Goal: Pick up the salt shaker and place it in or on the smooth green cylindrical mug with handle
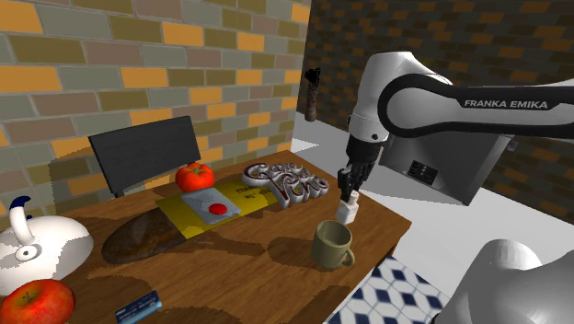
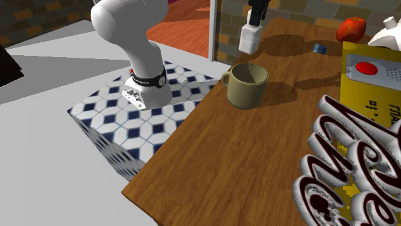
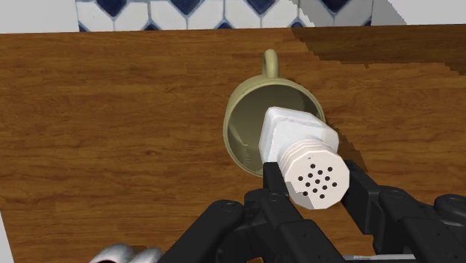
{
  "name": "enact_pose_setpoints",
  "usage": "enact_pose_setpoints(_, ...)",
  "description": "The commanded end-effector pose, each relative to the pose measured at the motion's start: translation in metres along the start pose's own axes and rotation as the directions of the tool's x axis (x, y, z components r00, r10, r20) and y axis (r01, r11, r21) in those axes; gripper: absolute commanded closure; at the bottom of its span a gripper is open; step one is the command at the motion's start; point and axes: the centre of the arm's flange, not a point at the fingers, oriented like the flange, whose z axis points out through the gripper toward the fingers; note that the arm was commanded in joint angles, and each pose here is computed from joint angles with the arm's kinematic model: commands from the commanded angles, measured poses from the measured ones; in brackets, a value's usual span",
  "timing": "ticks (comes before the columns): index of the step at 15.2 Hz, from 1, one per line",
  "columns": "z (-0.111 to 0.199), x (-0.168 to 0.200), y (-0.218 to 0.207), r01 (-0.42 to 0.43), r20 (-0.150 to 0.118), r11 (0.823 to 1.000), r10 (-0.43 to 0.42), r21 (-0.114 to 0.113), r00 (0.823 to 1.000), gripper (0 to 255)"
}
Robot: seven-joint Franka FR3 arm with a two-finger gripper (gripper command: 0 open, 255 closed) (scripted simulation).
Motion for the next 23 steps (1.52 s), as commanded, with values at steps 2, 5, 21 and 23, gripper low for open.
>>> enact_pose_setpoints(2,0.015,0.001,-0.001,0.0,0.0,1.0,0.0,0.0,1.0,255)
enact_pose_setpoints(5,0.031,0.001,-0.001,0.0,0.0,1.0,0.0,0.0,1.0,255)
enact_pose_setpoints(21,0.059,0.001,-0.001,0.0,0.0,1.0,0.0,0.0,1.0,0)
enact_pose_setpoints(23,0.059,0.001,-0.001,0.0,0.0,1.0,0.0,0.0,1.0,0)
